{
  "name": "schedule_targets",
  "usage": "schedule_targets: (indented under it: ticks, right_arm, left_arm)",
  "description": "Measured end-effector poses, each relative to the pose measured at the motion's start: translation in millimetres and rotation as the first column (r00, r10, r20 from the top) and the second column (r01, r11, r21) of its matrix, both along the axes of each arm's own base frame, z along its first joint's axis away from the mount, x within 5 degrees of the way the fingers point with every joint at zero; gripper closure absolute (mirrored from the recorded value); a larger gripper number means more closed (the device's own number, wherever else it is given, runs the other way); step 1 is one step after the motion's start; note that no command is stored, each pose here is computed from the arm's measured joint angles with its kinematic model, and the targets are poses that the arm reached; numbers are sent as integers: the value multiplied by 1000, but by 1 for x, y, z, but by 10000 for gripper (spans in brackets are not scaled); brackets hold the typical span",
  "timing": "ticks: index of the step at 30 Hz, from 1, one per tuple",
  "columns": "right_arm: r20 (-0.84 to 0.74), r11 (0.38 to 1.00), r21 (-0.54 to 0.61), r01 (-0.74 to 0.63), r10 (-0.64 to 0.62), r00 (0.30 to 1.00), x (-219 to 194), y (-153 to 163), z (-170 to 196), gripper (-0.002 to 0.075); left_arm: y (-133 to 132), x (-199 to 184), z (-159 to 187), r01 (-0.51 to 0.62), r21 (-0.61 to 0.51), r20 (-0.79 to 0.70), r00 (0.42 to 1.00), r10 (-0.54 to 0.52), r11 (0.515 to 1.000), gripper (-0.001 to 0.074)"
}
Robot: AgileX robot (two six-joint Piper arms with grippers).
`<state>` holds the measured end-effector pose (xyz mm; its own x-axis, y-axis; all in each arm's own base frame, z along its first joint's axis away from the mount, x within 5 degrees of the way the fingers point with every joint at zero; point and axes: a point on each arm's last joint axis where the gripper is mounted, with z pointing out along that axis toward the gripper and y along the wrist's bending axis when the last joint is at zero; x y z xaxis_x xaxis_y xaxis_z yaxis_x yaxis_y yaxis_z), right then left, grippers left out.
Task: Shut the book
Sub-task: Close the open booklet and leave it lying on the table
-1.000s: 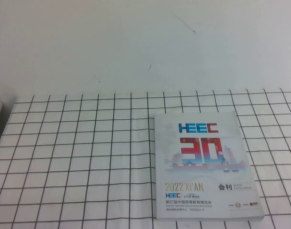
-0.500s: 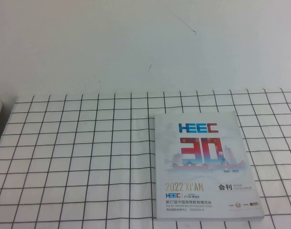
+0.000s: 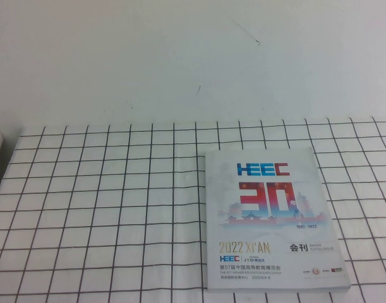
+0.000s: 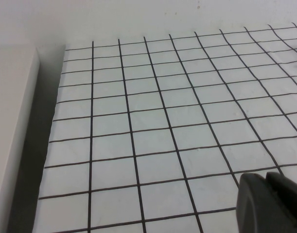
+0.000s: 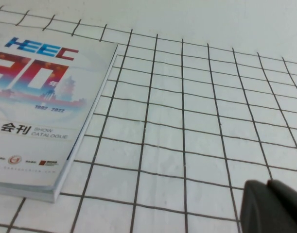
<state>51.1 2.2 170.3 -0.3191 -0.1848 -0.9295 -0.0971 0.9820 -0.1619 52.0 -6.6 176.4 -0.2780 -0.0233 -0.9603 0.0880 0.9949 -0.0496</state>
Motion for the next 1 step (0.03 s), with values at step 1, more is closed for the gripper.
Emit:
schedule_targets:
  ticks: [1]
  right_arm:
    - [0,1000,0,0,0,1000,0,0,0,729]
  left_arm:
    - [0,0,0,0,0,0,1000,0,1000,734]
